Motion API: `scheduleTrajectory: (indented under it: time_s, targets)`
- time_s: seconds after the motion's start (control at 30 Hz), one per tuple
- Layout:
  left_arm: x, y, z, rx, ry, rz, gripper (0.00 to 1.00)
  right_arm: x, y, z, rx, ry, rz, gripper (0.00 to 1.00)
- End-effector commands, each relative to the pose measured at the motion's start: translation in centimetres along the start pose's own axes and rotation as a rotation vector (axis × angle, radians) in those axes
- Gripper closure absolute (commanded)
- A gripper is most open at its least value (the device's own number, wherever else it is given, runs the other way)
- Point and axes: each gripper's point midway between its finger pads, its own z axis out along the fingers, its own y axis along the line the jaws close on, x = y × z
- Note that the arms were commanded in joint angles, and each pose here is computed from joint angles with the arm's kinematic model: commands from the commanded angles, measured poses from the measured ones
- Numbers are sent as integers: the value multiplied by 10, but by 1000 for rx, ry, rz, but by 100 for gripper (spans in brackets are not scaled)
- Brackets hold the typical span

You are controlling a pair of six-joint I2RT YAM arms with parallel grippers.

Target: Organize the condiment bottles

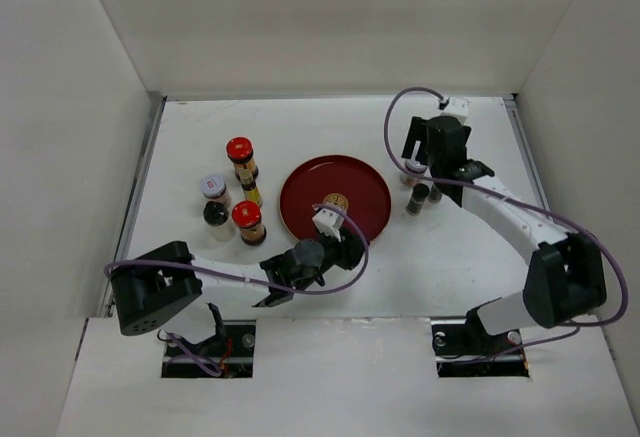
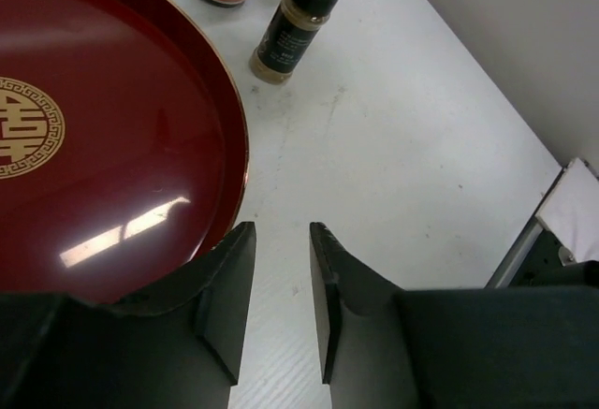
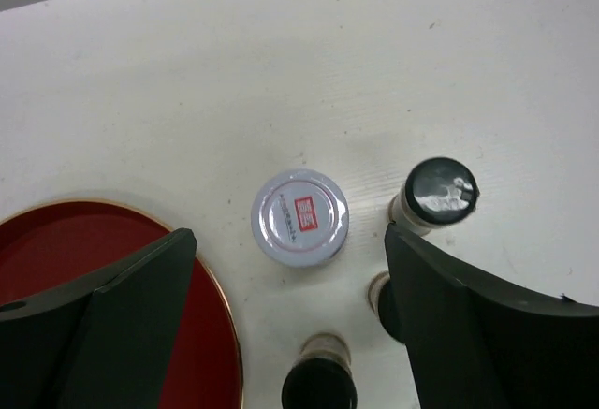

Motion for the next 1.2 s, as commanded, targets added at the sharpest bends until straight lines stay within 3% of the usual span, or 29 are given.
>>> scheduleTrajectory:
  time_s: [0.0,0.33,0.73,0.83,1.03,1.17]
  targets:
    - [-16,-26,1,96,-72,-36,69,-13,14,11,-40,23,-48,9]
    - [-20,-23,-4,101,-100,-30,45,17,11,57,7,144,-119,5]
    - [-35,-14,-12,71,-162,-27,38,52,3,83,53,230,-128,13]
    - [-34,-12,-11,63,-165,-29,38,54,2,86,55,235,-127,20]
    - [-39,-5,-15,34,-195,-36,38,36,6,84,55,160,-94,46]
    - [-46,-1,-18,17,-221,-41,37,-2,8,74,56,64,-55,51]
